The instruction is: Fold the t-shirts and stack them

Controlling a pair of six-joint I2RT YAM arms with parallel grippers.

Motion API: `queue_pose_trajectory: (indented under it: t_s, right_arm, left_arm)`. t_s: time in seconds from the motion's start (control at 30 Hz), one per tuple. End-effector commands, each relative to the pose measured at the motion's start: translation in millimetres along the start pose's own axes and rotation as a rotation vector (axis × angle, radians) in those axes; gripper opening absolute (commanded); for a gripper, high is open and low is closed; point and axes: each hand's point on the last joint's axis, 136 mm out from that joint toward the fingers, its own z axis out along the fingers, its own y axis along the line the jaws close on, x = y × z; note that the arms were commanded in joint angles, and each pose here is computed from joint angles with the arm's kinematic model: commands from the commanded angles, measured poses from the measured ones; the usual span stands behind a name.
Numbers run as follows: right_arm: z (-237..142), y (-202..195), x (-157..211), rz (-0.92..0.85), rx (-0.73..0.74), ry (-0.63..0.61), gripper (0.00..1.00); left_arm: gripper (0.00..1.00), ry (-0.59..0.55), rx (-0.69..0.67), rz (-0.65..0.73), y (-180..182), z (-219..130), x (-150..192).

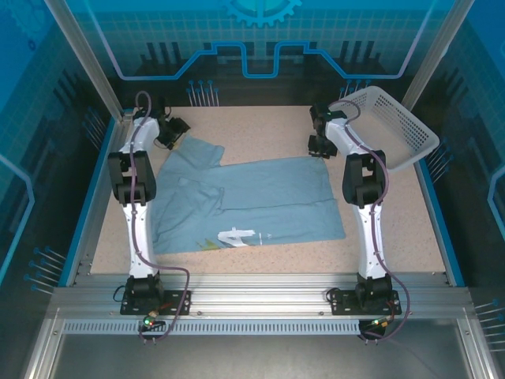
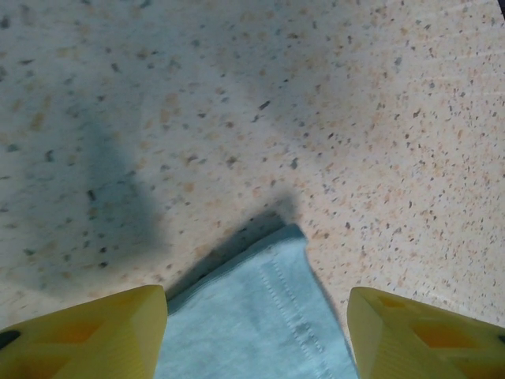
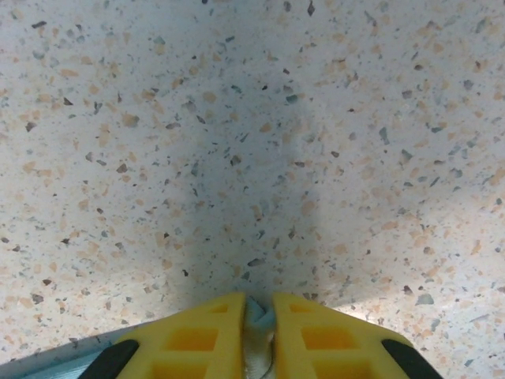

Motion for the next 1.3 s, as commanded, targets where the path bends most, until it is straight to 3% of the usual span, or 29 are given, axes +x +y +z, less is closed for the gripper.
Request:
queue_pose_trajectory:
  t_s: [0.0, 0.2, 0.47, 0.6, 0.8, 0.93, 1.03, 1.27]
  right_arm:
    - [-1.6, -4.7, 12.6, -0.01, 0.009, 0.045, 0.16]
    - [-1.0, -2.1, 19.1, -0.019, -0.003, 0.056, 0.15]
    - [1.9, -3.0, 25.1, -0.015, -0.008, 0.064, 0.14]
    - [1.5, -2.1, 24.2, -0.013, -0.019, 0.063, 0.14]
    - [1.9, 2.2, 27.2, -0.019, -0.043, 0.073, 0.11]
    - [-6.9, 4.2, 23.7, -0.027, -0.067, 0.04, 0.01]
    - [-19.5, 4.2, 18.1, -0.036, -0.083, -0.002, 0.0]
    - [-56.1, 3.9, 6.8, -0.076, -0.119, -0.103, 0.0]
  left_arm:
    - [0.63, 0.006, -0.1, 0.018, 10.3, 5.3, 7.2]
    - [0.62, 0.027, -0.161, 0.04, 9.6, 17.2, 20.0]
    - [0.51, 0.205, -0.375, -0.009, 38.8, 22.9, 78.1]
    - [0.33, 0.229, -0.47, -0.039, 61.0, 16.5, 89.1]
    - [0.0, 0.175, -0.43, -0.042, 49.0, 11.7, 72.9]
    - [0.0, 0.057, -0.351, 0.011, 18.0, -18.5, 45.5]
    - [0.0, -0.028, -0.266, 0.05, -8.2, -54.6, 29.5]
    - [0.0, -0.061, -0.176, 0.139, -24.2, -125.0, 41.4]
